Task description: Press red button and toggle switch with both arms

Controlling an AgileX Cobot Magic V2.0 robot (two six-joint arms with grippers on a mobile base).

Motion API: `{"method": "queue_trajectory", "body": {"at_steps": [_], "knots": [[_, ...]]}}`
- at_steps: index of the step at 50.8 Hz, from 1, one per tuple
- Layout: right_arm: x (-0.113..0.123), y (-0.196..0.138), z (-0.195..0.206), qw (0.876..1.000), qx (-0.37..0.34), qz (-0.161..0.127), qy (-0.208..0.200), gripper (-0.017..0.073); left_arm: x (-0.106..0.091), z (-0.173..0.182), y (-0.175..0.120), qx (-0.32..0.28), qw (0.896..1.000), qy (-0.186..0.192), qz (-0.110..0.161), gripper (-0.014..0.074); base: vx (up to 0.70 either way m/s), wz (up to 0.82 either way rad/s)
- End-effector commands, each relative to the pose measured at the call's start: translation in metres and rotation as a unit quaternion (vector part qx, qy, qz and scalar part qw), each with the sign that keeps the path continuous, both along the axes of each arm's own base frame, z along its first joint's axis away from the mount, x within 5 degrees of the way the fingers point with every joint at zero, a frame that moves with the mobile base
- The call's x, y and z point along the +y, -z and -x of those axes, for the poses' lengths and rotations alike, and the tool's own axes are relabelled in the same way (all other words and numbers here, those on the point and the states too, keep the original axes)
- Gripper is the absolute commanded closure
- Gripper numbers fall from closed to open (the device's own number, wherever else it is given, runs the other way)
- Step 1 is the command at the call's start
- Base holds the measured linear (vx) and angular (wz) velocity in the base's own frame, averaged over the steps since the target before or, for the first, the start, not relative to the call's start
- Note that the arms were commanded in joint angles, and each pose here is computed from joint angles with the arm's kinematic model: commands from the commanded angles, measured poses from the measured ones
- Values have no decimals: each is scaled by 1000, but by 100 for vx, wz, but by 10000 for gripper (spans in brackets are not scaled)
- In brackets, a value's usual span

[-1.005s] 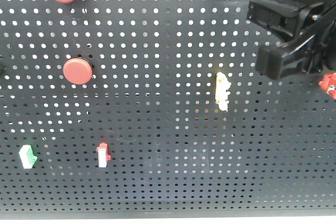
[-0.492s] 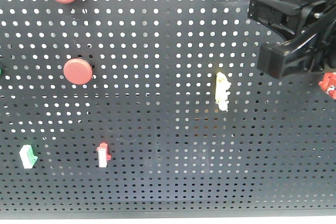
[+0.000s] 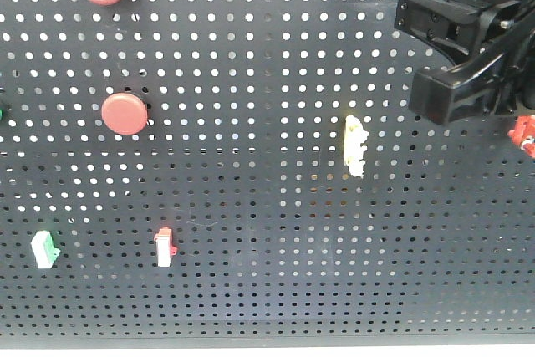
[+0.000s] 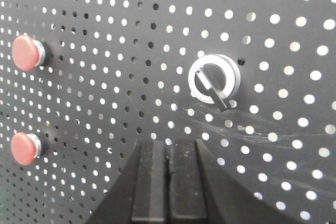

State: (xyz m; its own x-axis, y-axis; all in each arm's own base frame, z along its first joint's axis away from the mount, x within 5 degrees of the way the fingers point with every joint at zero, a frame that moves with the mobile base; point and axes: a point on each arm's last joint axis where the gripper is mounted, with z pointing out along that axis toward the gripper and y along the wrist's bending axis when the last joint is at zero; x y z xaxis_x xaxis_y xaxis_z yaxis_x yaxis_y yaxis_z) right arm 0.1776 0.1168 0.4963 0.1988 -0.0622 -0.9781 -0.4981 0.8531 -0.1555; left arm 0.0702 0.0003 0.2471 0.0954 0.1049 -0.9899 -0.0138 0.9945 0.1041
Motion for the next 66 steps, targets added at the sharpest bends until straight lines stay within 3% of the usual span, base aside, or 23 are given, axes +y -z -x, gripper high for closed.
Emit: {"method": "queue_trajectory", "body": {"at_steps": [1, 8, 14, 20, 23, 52, 58, 62, 66], "knots": [[-5, -19, 10, 998, -58, -24, -9, 559, 2, 9, 6, -59, 998, -18, 2, 592, 0, 0], [-4, -19, 10, 998, -58, -24, -9, 559, 2, 16, 39, -66, 998, -21, 2, 592, 0, 0], [-4, -19, 9, 998, -57, -23, -9, 559, 2, 14, 46, -6, 1000, -19, -20, 592, 0, 0], [-4, -18, 9, 998, -54, -21, -8, 559, 2, 13, 48, 2, 1000, -19, -20, 592, 0, 0], [-4, -18, 9, 998, -54, -21, -8, 559, 2, 14, 47, -5, 1000, -18, -5, 592, 0, 0], [-3, -17, 8, 998, -54, -21, -9, 559, 2, 14, 47, -2, 1000, -18, -6, 592, 0, 0], [-9, -1, 14, 998, -57, 13, 2, 559, 2, 14, 47, -2, 1000, -18, -6, 592, 0, 0], [-21, 20, 25, 999, -39, 14, 9, 559, 2, 14, 47, -2, 1000, -18, -6, 592, 0, 0], [-43, 46, 38, 999, -11, -14, 36, 559, 2, 14, 47, -2, 1000, -18, -6, 592, 0, 0]]}}
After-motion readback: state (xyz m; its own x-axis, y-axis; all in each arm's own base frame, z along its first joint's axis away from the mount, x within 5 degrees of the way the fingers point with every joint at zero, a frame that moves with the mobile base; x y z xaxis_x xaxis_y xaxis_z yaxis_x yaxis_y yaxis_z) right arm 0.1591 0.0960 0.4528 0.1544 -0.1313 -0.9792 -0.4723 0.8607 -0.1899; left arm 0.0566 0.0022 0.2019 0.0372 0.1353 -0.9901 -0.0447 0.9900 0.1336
